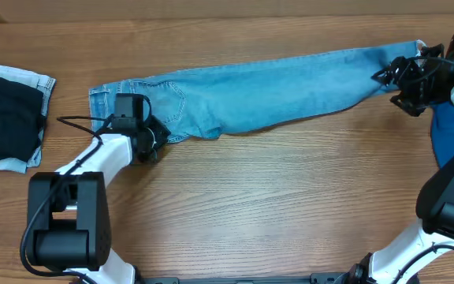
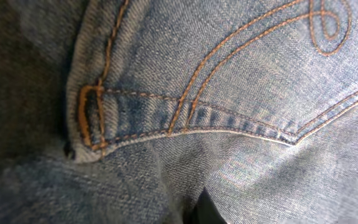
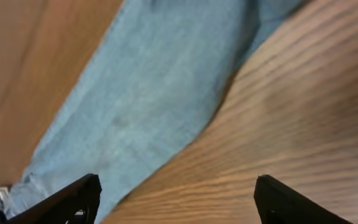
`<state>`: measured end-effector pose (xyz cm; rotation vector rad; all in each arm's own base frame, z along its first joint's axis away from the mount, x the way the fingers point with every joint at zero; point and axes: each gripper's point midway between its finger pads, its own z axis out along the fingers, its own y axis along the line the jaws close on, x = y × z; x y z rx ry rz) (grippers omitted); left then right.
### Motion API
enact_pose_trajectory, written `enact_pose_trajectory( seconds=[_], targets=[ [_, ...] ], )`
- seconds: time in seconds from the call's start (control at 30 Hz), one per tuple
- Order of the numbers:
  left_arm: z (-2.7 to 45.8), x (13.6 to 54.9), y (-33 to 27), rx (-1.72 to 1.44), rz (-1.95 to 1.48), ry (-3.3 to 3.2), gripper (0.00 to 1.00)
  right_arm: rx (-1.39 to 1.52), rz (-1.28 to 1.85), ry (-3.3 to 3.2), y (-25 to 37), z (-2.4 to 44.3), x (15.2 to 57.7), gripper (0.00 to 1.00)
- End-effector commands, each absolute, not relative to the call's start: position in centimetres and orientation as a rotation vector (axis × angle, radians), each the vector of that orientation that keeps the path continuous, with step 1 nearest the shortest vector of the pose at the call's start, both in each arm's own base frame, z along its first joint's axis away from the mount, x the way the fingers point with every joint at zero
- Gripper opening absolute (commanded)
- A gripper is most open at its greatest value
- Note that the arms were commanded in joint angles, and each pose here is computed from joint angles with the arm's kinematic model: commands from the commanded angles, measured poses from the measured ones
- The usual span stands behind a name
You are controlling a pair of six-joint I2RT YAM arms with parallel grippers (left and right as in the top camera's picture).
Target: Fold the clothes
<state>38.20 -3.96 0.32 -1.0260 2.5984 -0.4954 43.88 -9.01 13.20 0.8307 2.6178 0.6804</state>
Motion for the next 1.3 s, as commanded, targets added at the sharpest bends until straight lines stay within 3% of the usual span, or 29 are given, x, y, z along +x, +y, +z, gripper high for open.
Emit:
enact_pose_trajectory(
  seconds=[0.0,0.2,0.23,0.27,0.3,0.33,0.5,0.53,0.6,0.63,0.9,1.07,1.27],
  targets=[
    [-1.0,35.7,2.5,-1.004,-0.311,2.673,0.04,0.872,0.557,2.598,-11.6,14.3,43.2,0.82],
    [-1.8,32.7,6.0,-0.959,-0.164,2.786,0.04,0.834,0.632,2.554,-10.8,15.0,44.2,0.77],
    [-1.8,32.7,6.0,-0.935,-0.161,2.793,0.04,0.814,0.644,2.561,-10.1,15.1,44.4,0.68],
    [-1.8,32.8,5.8,-0.923,-0.162,2.795,0.04,0.786,0.667,2.572,-9.0,15.1,44.6,0.34],
    [-1.8,32.8,5.7,-0.92,-0.163,2.795,0.04,0.751,0.693,2.585,-7.7,15.2,44.8,0.15],
    [-1.8,32.8,5.7,-0.916,-0.162,2.797,0.04,0.713,0.702,2.598,-6.4,15.2,45.0,0.04],
    [-1.8,32.7,5.5,-0.913,-0.163,2.803,0.04,0.618,0.46,2.616,-5.3,14.4,46.8,0.04],
    [-1.8,32.6,5.5,-0.915,-0.162,2.807,0.04,0.59,0.413,2.605,-5.7,14.5,47.2,0.08],
    [-1.8,32.5,5.5,-0.917,-0.162,2.812,0.04,0.389,0.38,2.589,-6.2,15.0,47.8,0.51],
    [-1.8,32.5,5.5,-0.917,-0.162,2.812,0.04,0.276,0.363,2.586,-6.5,15.1,47.8,0.63],
    [-1.8,32.6,5.5,-0.916,-0.162,2.808,0.04,-0.086,0.441,2.363,-9.8,18.1,49.0,0.96],
    [-1.8,32.8,5.5,-0.919,-0.165,2.797,0.04,-0.135,0.407,2.352,-10.6,17.3,49.6,0.99],
    [-1.7,32.8,5.4,-0.923,-0.175,2.797,0.04,-0.071,0.51,2.427,-10.3,12.9,49.8,0.85]
  ],
)
